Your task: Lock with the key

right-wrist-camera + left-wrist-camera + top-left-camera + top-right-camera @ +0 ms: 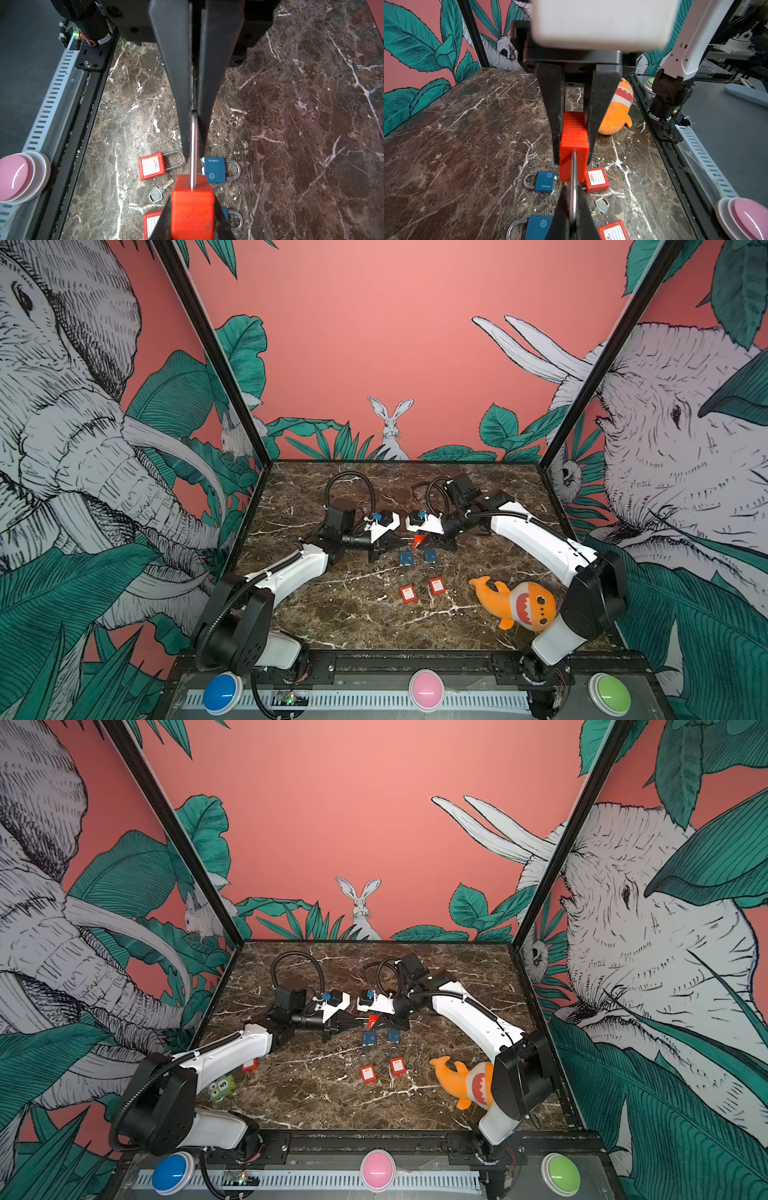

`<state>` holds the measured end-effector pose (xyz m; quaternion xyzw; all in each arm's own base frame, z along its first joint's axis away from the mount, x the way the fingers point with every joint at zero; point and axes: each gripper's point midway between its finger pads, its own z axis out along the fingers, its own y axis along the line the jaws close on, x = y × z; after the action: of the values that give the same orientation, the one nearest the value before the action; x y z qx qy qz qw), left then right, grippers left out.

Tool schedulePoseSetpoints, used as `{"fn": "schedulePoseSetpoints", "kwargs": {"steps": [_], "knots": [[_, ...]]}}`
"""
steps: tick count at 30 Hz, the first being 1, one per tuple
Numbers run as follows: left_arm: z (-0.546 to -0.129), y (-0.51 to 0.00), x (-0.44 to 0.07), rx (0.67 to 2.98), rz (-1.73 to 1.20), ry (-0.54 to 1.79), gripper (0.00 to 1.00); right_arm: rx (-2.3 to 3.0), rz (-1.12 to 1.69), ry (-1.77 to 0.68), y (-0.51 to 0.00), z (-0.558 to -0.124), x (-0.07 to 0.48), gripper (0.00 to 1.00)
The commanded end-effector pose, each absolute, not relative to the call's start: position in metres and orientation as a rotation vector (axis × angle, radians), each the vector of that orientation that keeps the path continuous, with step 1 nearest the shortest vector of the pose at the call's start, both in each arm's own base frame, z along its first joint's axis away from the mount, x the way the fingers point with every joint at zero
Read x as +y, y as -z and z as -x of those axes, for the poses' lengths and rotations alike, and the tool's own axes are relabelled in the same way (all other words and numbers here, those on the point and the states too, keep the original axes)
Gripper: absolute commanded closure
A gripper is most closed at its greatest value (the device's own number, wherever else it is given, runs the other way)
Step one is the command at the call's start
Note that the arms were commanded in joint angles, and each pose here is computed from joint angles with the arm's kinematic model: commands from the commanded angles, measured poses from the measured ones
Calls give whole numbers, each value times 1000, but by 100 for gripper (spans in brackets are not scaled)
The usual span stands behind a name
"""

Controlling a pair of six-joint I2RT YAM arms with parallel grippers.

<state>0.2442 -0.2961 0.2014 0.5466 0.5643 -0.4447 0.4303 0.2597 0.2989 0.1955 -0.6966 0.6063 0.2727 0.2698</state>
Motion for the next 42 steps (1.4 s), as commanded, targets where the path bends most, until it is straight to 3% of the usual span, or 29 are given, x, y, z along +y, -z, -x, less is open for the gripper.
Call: {"fn": "schedulePoseSetpoints", "kwargs": {"steps": [1, 8, 13, 16, 21, 42], "knots": [[-235, -220, -310, 1303, -1381, 1152, 100, 1464, 1866, -721, -227, -263, 322, 80], [-245, -228, -306, 1262, -1374, 1140, 100, 1525, 1800, -612, -239, -260, 289, 40], [-251, -233, -301, 1241, -1371, 1154, 100, 1591, 1720, -633, -254, -247, 263, 35], [-251, -239, -299, 1223, -1372, 1167, 100, 1656, 1682, -643, -259, -242, 247, 37], [-246, -243, -298, 1200, -1385, 1182, 100, 1772, 1619, -643, -253, -246, 228, 48], [-235, -253, -304, 1158, -1406, 1171, 100, 1836, 1645, -848, -230, -257, 246, 70]]}}
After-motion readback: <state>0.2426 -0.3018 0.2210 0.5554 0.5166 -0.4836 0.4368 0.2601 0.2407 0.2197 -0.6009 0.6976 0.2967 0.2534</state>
